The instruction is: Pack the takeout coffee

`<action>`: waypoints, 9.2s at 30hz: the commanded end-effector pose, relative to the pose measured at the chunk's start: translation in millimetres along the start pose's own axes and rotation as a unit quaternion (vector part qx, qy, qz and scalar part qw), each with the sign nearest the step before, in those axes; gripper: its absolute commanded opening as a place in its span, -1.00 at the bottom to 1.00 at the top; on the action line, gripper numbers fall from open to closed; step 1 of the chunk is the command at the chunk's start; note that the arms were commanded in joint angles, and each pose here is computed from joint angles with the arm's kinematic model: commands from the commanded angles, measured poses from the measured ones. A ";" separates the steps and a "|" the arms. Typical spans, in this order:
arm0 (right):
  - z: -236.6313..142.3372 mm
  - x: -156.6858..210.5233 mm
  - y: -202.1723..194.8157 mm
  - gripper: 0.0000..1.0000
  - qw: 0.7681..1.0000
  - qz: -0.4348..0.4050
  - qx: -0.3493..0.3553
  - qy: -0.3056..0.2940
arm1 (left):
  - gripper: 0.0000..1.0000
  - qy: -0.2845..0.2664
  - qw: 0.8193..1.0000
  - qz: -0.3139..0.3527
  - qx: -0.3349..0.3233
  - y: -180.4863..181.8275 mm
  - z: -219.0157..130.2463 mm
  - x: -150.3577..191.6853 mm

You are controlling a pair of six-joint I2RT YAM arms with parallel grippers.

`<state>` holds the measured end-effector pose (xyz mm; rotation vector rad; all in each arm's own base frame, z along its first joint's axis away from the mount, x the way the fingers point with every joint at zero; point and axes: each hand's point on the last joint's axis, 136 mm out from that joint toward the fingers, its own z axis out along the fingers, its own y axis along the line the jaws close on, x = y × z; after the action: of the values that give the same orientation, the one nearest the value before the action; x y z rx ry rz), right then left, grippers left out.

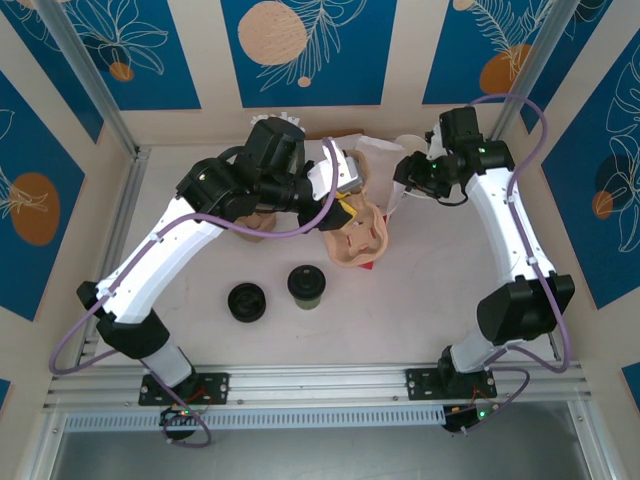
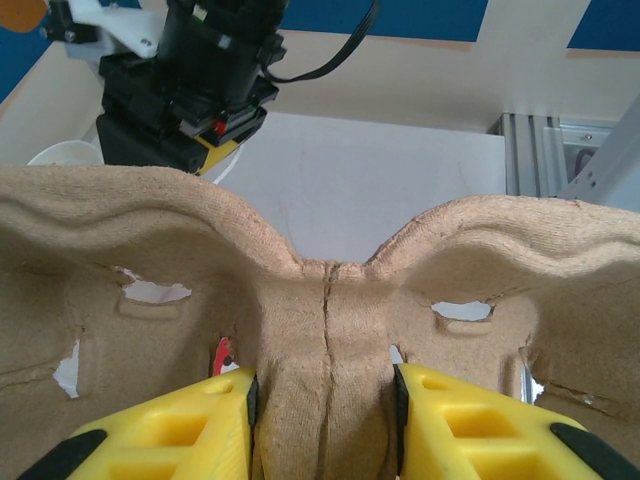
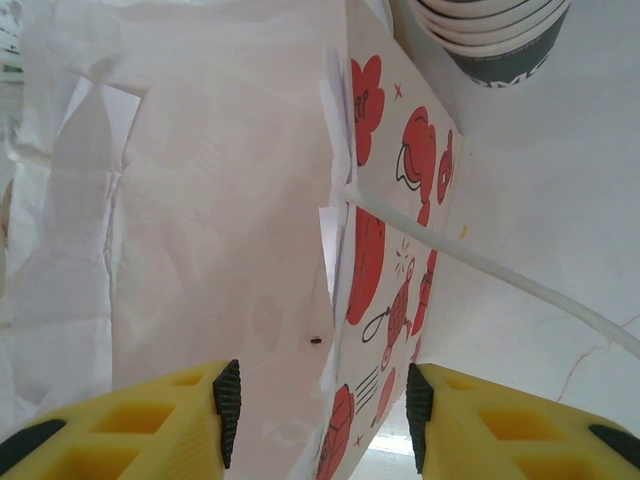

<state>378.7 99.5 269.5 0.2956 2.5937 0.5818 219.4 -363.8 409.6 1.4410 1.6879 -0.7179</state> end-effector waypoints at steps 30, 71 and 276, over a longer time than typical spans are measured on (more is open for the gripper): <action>-61.4 64.6 26.6 -1.00 0.984 -0.168 -0.050 0.032 | -0.31 -0.036 0.992 -0.058 0.108 -13.9 37.3 -12.1; -74.5 121.9 40.6 -1.00 0.967 -0.216 -0.109 0.076 | -0.35 0.074 0.978 -0.135 0.142 28.4 112.5 86.7; -68.7 187.2 -7.2 -1.00 0.972 0.115 -0.169 0.120 | -0.28 0.217 0.967 -0.111 0.071 26.6 247.9 203.7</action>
<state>189.3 126.5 256.3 0.4220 2.6023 1.1908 296.6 -456.8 138.4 1.5342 2.1518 -0.7208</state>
